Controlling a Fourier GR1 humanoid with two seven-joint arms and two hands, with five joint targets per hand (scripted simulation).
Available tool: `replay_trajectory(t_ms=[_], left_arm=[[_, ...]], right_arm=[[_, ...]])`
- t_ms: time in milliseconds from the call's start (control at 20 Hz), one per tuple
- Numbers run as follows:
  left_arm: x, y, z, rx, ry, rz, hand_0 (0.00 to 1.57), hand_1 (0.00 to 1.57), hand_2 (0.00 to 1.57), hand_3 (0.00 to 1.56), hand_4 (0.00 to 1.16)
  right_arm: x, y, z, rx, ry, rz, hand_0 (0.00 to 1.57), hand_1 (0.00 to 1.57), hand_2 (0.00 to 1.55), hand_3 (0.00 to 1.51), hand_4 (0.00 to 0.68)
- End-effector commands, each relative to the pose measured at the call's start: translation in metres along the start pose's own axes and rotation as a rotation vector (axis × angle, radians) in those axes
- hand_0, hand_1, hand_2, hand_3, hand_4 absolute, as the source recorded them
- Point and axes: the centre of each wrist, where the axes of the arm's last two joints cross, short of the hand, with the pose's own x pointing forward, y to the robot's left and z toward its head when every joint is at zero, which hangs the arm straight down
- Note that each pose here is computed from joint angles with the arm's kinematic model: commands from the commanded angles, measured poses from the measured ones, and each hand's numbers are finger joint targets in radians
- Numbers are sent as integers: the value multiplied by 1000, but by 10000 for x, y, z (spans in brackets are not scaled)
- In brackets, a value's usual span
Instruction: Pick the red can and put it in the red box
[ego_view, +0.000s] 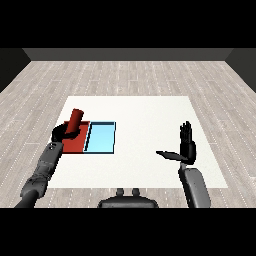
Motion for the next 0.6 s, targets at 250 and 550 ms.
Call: replay_trajectory(t_ms=[250,550], left_arm=[[-343,-234,122,-68,119,-10,1353,1353,1369,1276,938],[-368,27,38,-255,153,-253,0,0,0,0,270]], right_arm=[[-276,48,-46,1,23,82,0,0,0,0,0],[-214,90,-22,5,15,65,0,0,0,0,0]])
